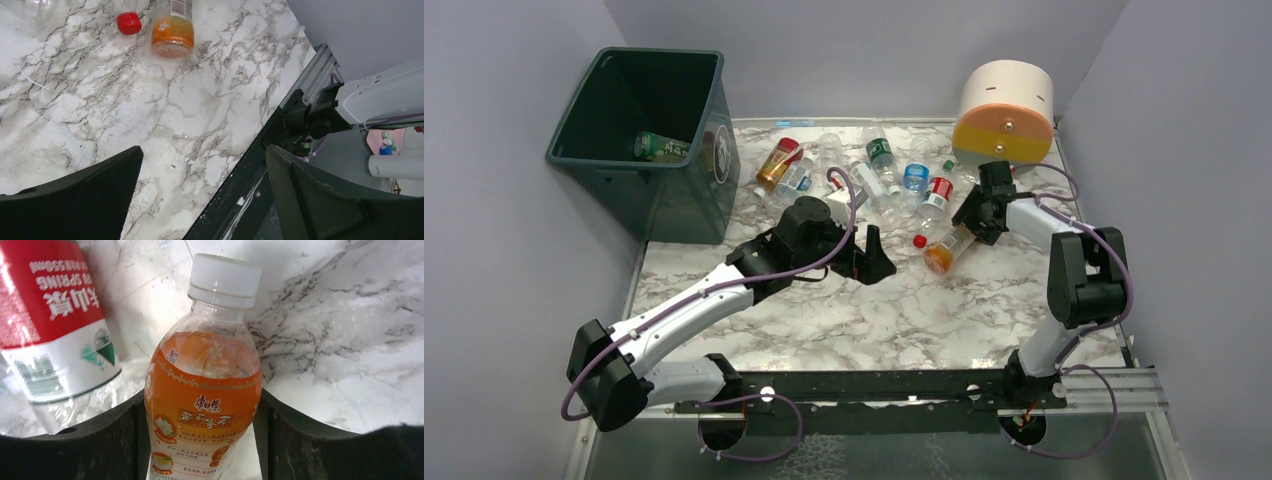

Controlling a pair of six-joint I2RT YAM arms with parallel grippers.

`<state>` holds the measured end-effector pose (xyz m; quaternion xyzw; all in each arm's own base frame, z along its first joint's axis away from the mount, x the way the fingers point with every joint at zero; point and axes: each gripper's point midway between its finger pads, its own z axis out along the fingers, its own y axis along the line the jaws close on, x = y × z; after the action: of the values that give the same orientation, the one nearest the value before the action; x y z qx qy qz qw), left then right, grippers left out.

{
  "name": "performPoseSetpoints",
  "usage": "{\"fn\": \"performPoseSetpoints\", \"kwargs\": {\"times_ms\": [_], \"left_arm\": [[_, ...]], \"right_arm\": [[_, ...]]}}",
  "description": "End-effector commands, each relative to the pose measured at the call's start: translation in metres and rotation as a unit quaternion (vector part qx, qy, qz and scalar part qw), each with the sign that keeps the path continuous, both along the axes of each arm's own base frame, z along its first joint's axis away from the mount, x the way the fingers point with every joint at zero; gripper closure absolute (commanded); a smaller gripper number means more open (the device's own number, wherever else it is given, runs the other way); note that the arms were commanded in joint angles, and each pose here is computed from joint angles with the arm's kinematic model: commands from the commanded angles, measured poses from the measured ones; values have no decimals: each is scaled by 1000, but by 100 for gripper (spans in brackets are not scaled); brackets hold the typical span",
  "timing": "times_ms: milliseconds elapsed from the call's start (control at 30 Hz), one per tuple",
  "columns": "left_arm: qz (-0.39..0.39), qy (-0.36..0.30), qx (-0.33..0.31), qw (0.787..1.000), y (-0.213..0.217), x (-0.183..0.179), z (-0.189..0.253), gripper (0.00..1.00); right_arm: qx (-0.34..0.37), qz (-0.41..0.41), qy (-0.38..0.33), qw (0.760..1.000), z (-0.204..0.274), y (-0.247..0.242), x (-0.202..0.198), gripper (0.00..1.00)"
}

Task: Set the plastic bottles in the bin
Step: Pick up the plastic bottle at the center of the board.

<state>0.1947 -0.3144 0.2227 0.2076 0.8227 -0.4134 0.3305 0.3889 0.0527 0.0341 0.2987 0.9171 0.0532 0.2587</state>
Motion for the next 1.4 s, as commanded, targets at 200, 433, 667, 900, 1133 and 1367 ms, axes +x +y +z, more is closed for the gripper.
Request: {"fn": "performPoseSetpoints", "kwargs": {"times_ms": [200, 433, 667, 900, 1133, 1367], "left_arm": [[2, -10, 4, 1000, -5, 7, -8, 1], [-15, 5, -3, 1000, -13, 4, -21, 1], [-32, 8, 0, 999, -17, 1, -31, 1], [-52, 22, 8, 998, -24, -1, -46, 1], [-56, 28, 8, 998, -29, 2, -51, 1], [-61, 36, 2, 997, -36, 3, -57, 1]], "right_arm": [[24, 44, -78, 996, 54, 7, -31, 41], [46, 73, -108, 990, 72, 15, -58, 42], [62, 98, -128, 985, 85, 23, -64, 42], [81, 120, -138, 980, 85, 32, -64, 43], [101, 144, -125, 976, 72, 42, -71, 43], [121, 166, -129, 970, 73, 52, -83, 43]]}}
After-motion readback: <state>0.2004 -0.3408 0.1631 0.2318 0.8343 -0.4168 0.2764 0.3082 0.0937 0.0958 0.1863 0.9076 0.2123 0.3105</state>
